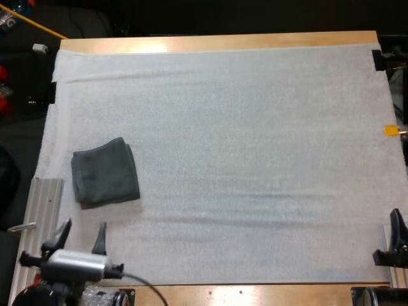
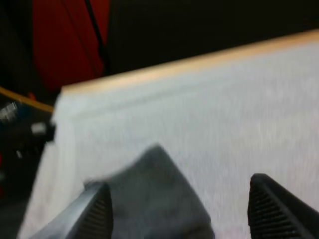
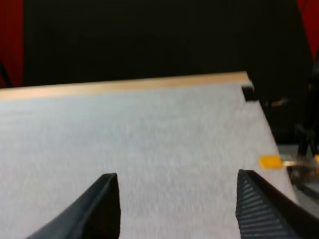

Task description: Pick towel from pile, fold and stack

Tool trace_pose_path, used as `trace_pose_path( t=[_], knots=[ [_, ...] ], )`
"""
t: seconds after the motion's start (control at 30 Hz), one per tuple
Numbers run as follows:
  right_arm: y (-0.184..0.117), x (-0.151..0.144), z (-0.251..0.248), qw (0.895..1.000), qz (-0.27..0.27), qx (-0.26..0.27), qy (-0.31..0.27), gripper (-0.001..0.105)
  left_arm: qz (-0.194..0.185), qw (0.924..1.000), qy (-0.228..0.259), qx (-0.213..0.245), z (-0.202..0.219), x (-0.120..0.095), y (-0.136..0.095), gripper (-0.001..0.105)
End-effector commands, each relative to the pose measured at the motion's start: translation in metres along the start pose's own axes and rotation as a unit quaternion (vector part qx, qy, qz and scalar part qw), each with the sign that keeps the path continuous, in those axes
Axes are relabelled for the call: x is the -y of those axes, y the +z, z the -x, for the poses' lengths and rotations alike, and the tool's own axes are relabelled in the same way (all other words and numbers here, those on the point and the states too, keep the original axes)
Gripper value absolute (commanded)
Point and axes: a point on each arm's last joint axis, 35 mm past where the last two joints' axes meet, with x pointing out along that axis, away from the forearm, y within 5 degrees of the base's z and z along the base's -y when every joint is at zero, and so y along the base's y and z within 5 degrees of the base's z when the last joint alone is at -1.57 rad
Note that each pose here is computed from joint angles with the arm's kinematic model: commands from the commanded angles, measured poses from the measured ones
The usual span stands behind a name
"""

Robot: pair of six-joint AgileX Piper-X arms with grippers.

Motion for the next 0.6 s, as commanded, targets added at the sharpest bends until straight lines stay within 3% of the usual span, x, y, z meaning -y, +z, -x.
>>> trace_pose_path(
  t=[0.0, 0.17, 0.33, 0.57],
  knots=[
    [-0.001, 0.000, -0.005, 1.000, 0.001, -0.006, -0.003, 0.051, 0.000, 0.9999, 0.004, -0.011, -0.009, 0.000, -0.003, 0.057],
    [-0.015, -0.002, -0.017, 0.999, -0.002, -0.040, 0.006, 0.051, 0.001, 0.9981, 0.007, -0.061, -0.033, -0.002, -0.027, 0.057],
    [-0.023, -0.004, -0.016, 0.997, -0.025, -0.074, 0.013, 0.051, 0.001, 0.9983, 0.007, -0.058, -0.036, -0.002, -0.028, 0.057],
    [-0.024, -0.005, -0.016, 0.996, -0.031, -0.080, 0.013, 0.051, 0.001, 0.9983, 0.007, -0.058, -0.036, -0.002, -0.028, 0.057]
  ],
)
